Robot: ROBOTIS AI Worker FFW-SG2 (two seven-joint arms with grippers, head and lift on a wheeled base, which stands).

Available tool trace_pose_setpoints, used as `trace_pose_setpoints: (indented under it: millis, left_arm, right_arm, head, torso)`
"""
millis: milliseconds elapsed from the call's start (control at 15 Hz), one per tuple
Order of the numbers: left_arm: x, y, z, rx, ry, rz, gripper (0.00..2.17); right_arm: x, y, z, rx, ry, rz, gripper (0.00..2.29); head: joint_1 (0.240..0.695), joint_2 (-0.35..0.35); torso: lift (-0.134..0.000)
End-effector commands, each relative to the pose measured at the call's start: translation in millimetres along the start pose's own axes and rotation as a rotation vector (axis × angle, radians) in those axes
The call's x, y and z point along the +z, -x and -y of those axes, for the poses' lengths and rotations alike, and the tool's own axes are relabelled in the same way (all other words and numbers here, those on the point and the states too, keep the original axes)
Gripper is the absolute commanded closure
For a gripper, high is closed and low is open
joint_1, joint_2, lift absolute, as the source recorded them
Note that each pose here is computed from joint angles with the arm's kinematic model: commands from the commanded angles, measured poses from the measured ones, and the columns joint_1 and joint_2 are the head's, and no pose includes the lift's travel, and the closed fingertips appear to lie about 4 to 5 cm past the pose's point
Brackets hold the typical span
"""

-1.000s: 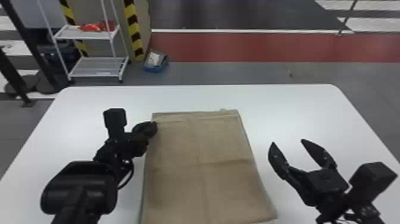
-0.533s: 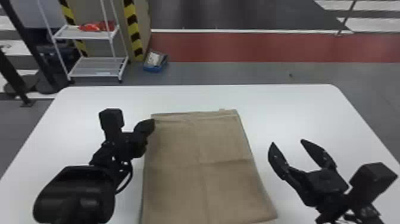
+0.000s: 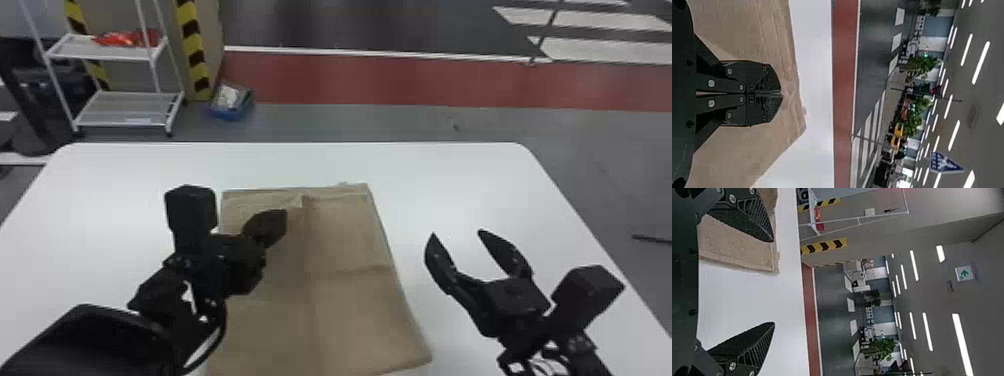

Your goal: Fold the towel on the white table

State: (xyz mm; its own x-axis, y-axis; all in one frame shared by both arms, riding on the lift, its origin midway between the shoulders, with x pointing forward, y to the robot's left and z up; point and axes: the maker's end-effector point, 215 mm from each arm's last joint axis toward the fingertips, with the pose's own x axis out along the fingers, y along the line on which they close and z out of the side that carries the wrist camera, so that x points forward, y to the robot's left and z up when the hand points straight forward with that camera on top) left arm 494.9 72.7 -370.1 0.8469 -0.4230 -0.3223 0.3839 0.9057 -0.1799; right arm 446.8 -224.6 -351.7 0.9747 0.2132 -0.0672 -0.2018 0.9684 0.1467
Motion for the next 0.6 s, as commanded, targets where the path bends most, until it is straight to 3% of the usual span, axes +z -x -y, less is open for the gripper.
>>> trace_pose_setpoints:
  millis: [0,67,133,200,267,533]
  left_arm:
    - [-12,0,71,-0.112,-0.021,-0.038,1.7]
    - [-18,-2,90,-0.14,-0.029,-0.046,1.58]
    - [-24,-4,98,-0.152,-0.038,-0.052,1.2]
    - [-29,-7,104,-0.172,-0.044,-0.058,0.51]
    - [-32,-7,108,-0.194,-0.041,-0.065,0.07]
    - [-23,2,86,-0.175,-0.003,-0.047,0.03]
  right_arm:
    - [-4,4,11,-0.027,-0.003,-0.007,0.14]
    - [-6,6,16,-0.04,-0.004,-0.011,0.14]
    - [-8,6,19,-0.052,-0.006,-0.018,0.14]
    - [-13,6,22,-0.057,-0.01,-0.032,0.14]
    - [-15,7,25,-0.064,-0.012,-0.037,0.14]
    - [-30,4,24,-0.065,-0.025,-0.071,0.14]
  head:
    - [0.695,-0.167]
    - [0.695,-0.201]
    - [0.695,-0.236]
    - [0.695,-0.263]
    - [0.695,-0.29]
    - [0.695,-0.334]
  torso:
    - [-0.123]
    - [-0.123]
    - [-0.123]
    - [-0.123]
    - [-0.123]
    - [-0.123]
